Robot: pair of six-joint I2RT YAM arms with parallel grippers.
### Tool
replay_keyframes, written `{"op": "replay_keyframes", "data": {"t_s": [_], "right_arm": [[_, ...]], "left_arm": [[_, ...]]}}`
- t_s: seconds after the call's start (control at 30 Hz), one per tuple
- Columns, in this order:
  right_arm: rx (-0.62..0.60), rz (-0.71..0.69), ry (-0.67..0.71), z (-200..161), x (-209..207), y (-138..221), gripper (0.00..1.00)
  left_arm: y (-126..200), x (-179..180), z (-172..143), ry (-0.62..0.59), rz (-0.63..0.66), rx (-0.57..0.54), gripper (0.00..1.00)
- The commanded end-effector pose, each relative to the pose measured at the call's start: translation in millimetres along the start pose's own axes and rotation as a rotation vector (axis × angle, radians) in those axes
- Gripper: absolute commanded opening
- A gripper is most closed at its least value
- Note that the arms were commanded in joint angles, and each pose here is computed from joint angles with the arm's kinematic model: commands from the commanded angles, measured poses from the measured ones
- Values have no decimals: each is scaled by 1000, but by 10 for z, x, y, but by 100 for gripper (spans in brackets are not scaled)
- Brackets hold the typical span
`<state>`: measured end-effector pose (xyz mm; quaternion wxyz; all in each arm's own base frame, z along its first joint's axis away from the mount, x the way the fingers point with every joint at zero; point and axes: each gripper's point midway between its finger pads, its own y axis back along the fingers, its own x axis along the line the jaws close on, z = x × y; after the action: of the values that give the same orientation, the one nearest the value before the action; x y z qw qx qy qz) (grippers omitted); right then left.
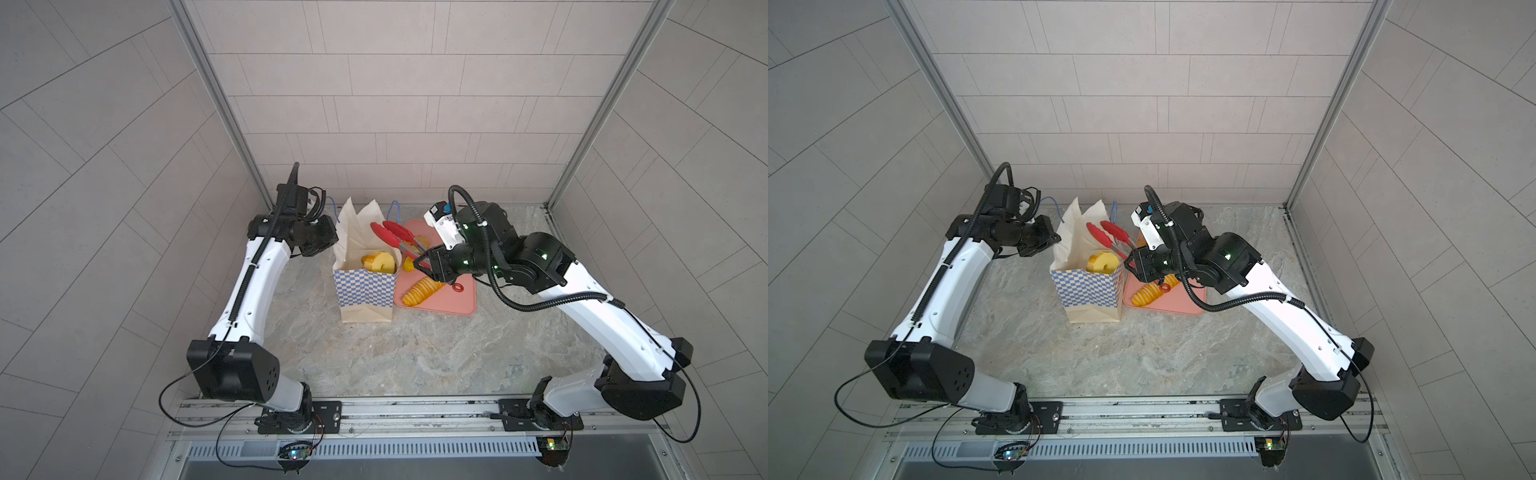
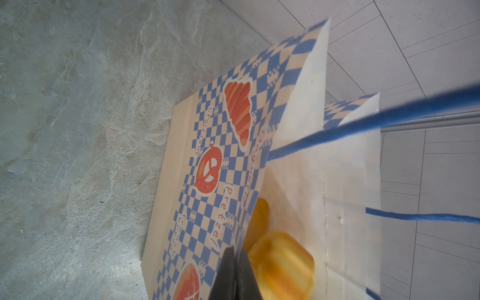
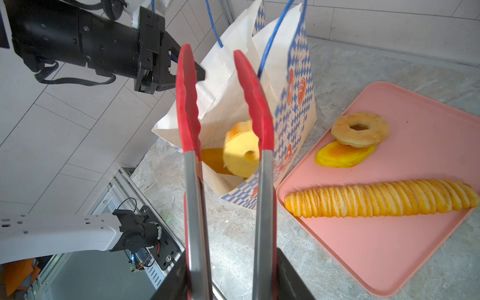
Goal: Pack bread into a paper bag
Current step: Place the bread in the paper bag.
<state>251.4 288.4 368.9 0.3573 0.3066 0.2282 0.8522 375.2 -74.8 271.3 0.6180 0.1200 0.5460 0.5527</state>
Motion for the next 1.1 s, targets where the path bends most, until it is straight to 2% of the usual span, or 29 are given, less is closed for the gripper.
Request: {"op": "replay_keyframes", "data": {"t_s": [0.0, 0.33, 0.67, 0.87, 1.07], "right_arm": [[-75, 21, 16, 134, 78, 187, 48], [-113, 48, 22, 250, 186, 281, 45], [-204, 47, 48, 525, 280, 561, 44], [-273, -40, 55, 695, 143, 717, 42], [-344, -151, -20, 884, -253, 878, 42]], "left_arm": [[16, 0, 57, 2, 1, -19, 0], [5, 23, 20, 5, 1, -17, 0], [16, 43, -7, 9, 4, -17, 0], [18, 56, -33, 10, 6, -13, 0], [32, 53, -58, 11, 4, -8, 0]]}}
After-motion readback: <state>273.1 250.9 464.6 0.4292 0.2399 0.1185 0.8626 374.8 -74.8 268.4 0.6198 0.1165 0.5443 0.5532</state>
